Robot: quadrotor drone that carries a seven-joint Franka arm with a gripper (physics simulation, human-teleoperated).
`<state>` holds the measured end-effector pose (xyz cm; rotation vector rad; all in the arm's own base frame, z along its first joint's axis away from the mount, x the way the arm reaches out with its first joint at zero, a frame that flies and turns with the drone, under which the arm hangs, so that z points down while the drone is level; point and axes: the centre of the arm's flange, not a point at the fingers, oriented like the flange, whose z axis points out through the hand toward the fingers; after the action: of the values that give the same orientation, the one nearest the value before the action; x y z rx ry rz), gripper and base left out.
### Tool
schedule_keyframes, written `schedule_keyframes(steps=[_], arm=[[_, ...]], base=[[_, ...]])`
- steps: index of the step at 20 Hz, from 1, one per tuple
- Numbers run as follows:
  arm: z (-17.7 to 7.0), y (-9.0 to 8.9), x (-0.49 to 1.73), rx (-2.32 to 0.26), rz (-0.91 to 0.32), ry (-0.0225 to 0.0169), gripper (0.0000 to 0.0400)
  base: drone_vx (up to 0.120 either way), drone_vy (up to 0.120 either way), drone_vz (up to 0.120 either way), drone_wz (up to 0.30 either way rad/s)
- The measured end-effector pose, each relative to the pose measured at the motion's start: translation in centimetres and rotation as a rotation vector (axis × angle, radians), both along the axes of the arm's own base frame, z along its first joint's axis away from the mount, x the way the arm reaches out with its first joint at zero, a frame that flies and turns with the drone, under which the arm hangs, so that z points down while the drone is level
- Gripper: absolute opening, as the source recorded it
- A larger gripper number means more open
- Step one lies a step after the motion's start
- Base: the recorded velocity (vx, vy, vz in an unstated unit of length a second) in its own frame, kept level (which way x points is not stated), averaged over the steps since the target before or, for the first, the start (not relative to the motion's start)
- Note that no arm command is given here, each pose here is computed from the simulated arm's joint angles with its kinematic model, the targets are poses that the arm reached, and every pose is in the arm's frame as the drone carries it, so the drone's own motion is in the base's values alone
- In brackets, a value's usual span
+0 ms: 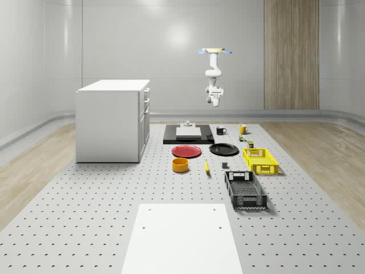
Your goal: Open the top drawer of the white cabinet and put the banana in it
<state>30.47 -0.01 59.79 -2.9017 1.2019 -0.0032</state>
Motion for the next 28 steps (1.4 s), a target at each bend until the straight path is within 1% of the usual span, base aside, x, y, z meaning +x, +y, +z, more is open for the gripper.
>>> schedule_keyframes(steps=[1, 3, 4, 6, 7, 8, 10, 11, 12, 14, 17, 20, 28], arm=[[0.8, 0.0, -0.15, 0.0, 0.0, -0.0008, 0.04], [2.3, 0.0, -0.32, 0.0, 0.0, -0.0024, 0.04], [3.0, 0.0, -0.36, 0.0, 0.0, -0.0032, 0.04], [4.3, -0.1, -0.36, 0.016, -0.001, -0.0047, 0.04], [4.9, -1.3, -0.34, 0.148, -0.004, -0.0046, 0.04], [5.0, -2.9, -0.29, 0.317, -0.004, -0.0036, 0.04], [4.6, -5.7, -0.2, 0.63, -0.002, -0.002, 0.04], [4.2, -6.7, -0.15, 0.767, -0.001, -0.0015, 0.04], [3.7, -7.6, -0.11, 0.888, -0.001, -0.0012, 0.04], [2.7, -8.7, -0.03, 1.084, 0.001, -0.0009, 0.04], [1.5, -9.5, 0.06, 1.284, 0.003, -0.0008, 0.04], [0.7, -9.8, 0.12, 1.403, 0.004, -0.0007, 0.04], [-0.3, -9.9, 0.18, 1.53, 0.005, -0.0001, 0.04]], base=[[0.0, 0.0, 0.0, 0.0], [0.08, -0.08, 0.0, 0.0], [0.12, -0.12, 0.0, 0.0], [0.12, -0.12, 0.0, 0.0], [0.12, -0.12, 0.0, 0.0], [0.12, -0.12, 0.12, 0.0], [0.12, -0.12, 0.12, 0.0], [0.12, -0.12, 0.12, 0.0], [0.12, -0.12, 0.12, 0.0], [0.12, -0.12, 0.12, 0.0], [0.12, -0.12, 0.12, 0.0], [0.12, -0.12, 0.12, 0.0], [0.12, -0.12, 0.12, 0.0]])
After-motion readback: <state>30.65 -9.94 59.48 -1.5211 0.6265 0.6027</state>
